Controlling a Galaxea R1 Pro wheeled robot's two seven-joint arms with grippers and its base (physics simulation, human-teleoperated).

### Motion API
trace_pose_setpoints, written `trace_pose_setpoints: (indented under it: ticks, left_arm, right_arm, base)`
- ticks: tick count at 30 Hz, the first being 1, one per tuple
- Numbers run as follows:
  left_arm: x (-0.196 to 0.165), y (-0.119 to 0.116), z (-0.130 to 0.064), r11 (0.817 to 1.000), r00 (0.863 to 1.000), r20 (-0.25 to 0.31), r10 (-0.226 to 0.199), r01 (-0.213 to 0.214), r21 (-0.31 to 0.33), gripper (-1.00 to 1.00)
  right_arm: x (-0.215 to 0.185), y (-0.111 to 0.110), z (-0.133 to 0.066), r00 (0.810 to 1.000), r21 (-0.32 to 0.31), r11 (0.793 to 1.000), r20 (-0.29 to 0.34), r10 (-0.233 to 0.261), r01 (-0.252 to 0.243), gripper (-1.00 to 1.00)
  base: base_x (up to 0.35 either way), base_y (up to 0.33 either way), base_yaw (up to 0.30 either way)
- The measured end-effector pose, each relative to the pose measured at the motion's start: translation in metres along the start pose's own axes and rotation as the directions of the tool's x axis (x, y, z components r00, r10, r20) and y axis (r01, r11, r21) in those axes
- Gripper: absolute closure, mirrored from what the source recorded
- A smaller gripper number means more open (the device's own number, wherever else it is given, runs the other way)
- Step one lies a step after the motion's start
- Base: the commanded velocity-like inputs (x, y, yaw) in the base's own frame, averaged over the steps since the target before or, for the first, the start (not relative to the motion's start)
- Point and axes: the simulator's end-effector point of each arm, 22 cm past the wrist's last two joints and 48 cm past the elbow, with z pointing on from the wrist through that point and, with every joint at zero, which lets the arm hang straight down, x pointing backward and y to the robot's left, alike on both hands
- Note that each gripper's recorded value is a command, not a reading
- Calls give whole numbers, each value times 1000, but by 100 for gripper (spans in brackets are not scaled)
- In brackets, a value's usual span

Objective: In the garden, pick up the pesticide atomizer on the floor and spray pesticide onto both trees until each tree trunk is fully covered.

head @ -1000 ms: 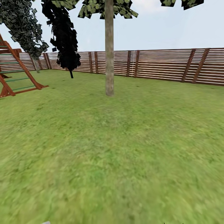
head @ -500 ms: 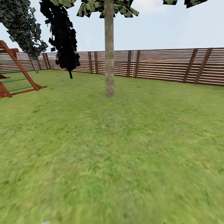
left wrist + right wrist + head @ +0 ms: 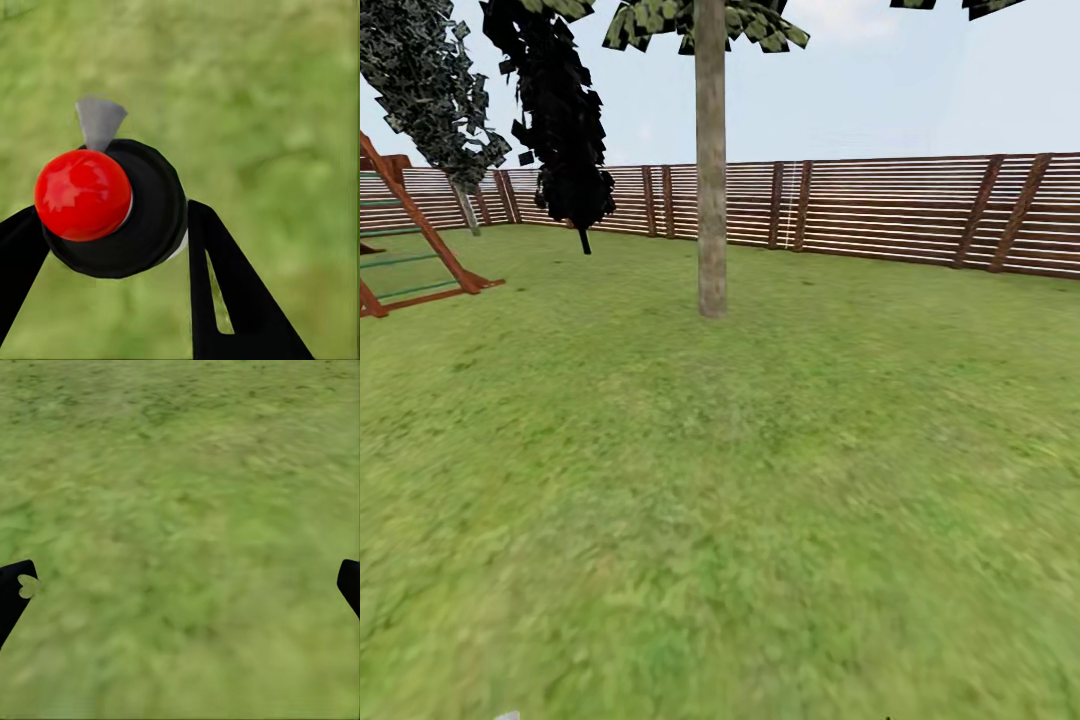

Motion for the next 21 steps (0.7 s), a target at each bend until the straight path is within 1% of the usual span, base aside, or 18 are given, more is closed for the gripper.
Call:
trace_pose_setpoints:
  ticks: [21]
  left_arm:
    - [0,0,0,1000,1000,0,1,-1,1,100]
  right_arm:
    - [0,0,0,1000,0,1000,0,0,0,-100]
  base:
    - [338,0,0]
